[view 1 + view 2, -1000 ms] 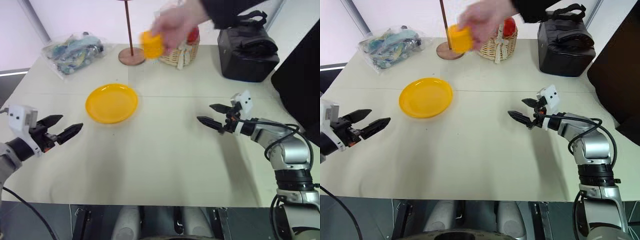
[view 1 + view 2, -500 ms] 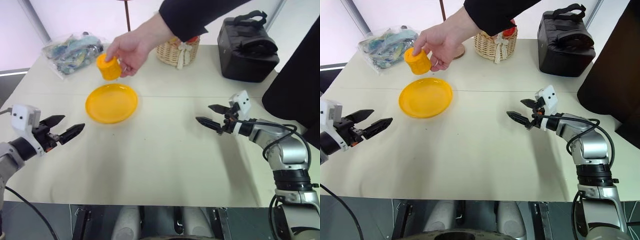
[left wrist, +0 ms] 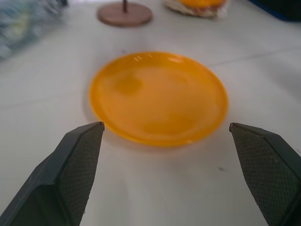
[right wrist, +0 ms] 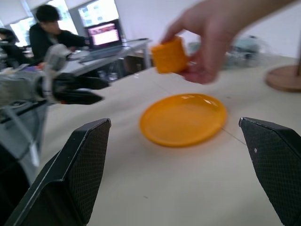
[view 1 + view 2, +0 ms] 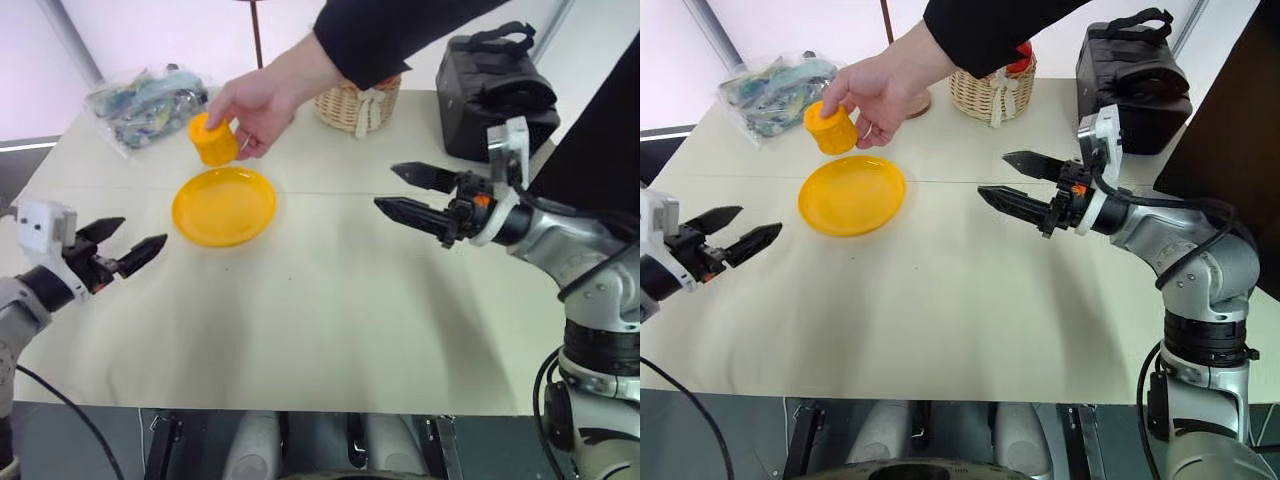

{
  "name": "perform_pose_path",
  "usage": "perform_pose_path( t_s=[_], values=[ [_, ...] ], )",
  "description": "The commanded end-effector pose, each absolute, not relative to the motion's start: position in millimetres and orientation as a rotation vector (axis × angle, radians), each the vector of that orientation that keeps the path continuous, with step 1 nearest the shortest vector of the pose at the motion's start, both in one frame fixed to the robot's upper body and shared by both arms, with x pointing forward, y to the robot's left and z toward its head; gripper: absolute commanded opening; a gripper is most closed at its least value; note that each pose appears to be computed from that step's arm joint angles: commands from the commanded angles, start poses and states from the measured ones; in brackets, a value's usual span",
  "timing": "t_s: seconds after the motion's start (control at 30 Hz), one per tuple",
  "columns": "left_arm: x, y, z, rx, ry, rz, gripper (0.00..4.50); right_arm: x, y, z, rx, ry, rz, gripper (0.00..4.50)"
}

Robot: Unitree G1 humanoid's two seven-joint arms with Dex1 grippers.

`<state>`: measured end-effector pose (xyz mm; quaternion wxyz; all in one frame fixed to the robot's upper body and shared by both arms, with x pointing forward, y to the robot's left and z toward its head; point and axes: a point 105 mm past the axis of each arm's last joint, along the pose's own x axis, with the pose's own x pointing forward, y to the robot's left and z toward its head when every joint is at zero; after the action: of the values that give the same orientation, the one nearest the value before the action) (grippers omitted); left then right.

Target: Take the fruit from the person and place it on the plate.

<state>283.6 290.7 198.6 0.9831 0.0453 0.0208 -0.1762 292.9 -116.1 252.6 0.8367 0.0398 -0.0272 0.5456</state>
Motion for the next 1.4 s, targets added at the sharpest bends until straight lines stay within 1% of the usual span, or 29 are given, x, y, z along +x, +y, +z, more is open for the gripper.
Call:
perform_pose_path(
  t_s=[0.03, 0.13, 0.27, 0.4, 0.63, 0.8, 0.83, 0.9, 0.97, 1.0, 1.17, 1.2, 1.23, 1.33, 1.4],
  values=[
    [293, 288, 231, 0.149, -0.099, -0.325, 4.47, 289, -112, 263, 0.071, -0.097, 1.161, 4.50],
    [304, 277, 250, 0.144, -0.181, -0.341, 4.47, 294, -112, 261, 0.063, -0.091, 1.148, 4.50],
    [317, 256, 261, 0.109, -0.234, -0.405, 4.47, 298, -110, 256, 0.052, -0.082, 1.137, 4.50],
    [332, 240, 257, 0.095, -0.244, -0.447, 4.47, 300, -107, 252, 0.047, -0.078, 1.133, 4.50],
    [353, 225, 264, 0.064, -0.289, -0.482, 4.47, 300, -106, 249, 0.043, -0.079, 1.122, 4.50],
    [361, 215, 266, 0.049, -0.316, -0.505, 4.47, 299, -108, 246, 0.044, -0.077, 1.102, 4.50],
    [362, 214, 267, 0.048, -0.321, -0.507, 4.23, 299, -108, 245, 0.044, -0.077, 1.098, 4.50],
    [363, 211, 268, 0.044, -0.328, -0.519, 3.60, 299, -109, 245, 0.044, -0.076, 1.091, 4.50],
    [363, 210, 269, 0.041, -0.333, -0.523, 2.70, 299, -109, 244, 0.044, -0.076, 1.089, 4.50],
    [363, 210, 269, 0.041, -0.336, -0.521, 2.57, 298, -109, 244, 0.044, -0.075, 1.087, 4.50],
    [363, 211, 270, 0.044, -0.336, -0.518, 2.57, 298, -109, 243, 0.044, -0.072, 1.085, 4.50],
    [364, 213, 265, 0.055, -0.311, -0.506, 2.57, 299, -109, 243, 0.044, -0.072, 1.084, 4.50],
    [365, 216, 259, 0.063, -0.274, -0.495, 2.57, 299, -110, 243, 0.043, -0.071, 1.083, 4.50],
    [361, 224, 224, 0.115, -0.103, -0.492, 2.57, 299, -110, 241, 0.043, -0.064, 1.080, 4.50],
    [360, 226, 207, 0.147, -0.037, -0.486, 2.57, 300, -110, 240, 0.045, -0.058, 1.082, 4.50]
  ],
)
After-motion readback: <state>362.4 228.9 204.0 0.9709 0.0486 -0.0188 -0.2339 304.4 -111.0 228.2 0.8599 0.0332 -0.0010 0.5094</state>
